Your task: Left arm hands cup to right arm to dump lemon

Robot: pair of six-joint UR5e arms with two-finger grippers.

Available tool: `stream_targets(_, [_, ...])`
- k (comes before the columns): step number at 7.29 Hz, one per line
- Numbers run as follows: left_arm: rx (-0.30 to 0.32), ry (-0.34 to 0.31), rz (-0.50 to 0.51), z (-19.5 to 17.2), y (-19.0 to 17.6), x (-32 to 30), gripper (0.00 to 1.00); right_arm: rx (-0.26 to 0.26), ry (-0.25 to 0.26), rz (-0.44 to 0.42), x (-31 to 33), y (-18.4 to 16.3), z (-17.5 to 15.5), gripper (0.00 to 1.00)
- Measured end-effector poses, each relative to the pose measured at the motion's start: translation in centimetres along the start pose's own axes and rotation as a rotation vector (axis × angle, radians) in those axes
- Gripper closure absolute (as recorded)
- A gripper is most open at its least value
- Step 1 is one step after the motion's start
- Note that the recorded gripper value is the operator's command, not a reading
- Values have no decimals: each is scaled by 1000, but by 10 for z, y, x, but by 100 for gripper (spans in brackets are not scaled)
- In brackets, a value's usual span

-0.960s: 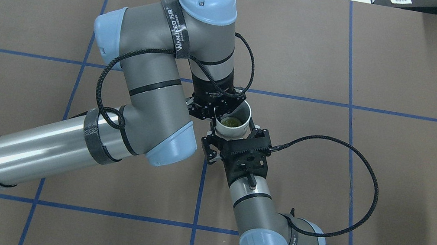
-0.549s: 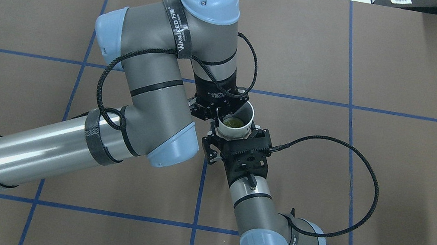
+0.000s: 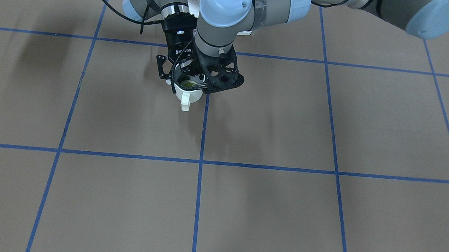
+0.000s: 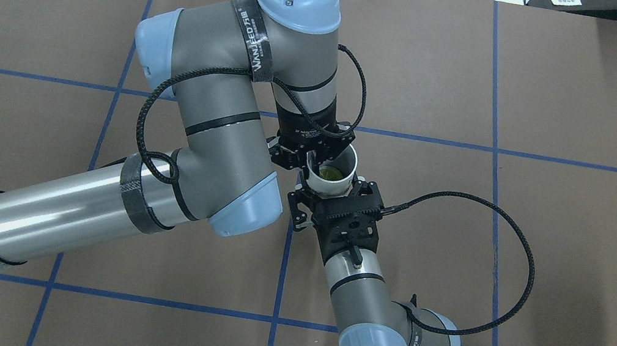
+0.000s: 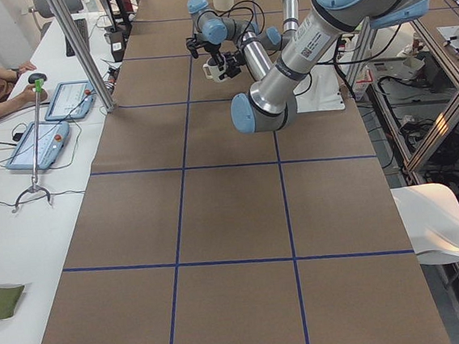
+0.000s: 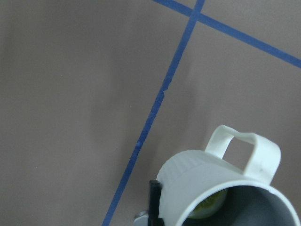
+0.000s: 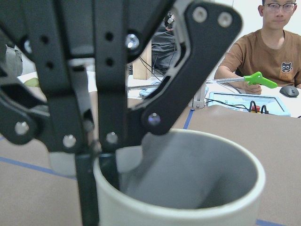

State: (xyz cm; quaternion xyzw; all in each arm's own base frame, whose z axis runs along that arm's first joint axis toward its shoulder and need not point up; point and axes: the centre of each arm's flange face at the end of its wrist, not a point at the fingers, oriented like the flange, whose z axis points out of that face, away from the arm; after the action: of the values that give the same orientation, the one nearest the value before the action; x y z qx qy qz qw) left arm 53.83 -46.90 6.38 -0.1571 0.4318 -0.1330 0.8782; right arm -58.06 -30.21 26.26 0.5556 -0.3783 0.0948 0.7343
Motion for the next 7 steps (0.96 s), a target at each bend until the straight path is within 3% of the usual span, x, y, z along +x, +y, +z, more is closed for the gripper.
stream_targets(3, [62, 101, 3, -76, -16, -8, 0, 11, -1, 16, 12, -4, 0, 58])
stream_targets(4, [84, 124, 0, -95, -23, -12, 0, 31, -6, 47, 24, -11, -1, 64])
stream_targets(7, [111, 128, -11, -104, -39, -19, 0, 112, 4, 139, 161, 13, -25, 70])
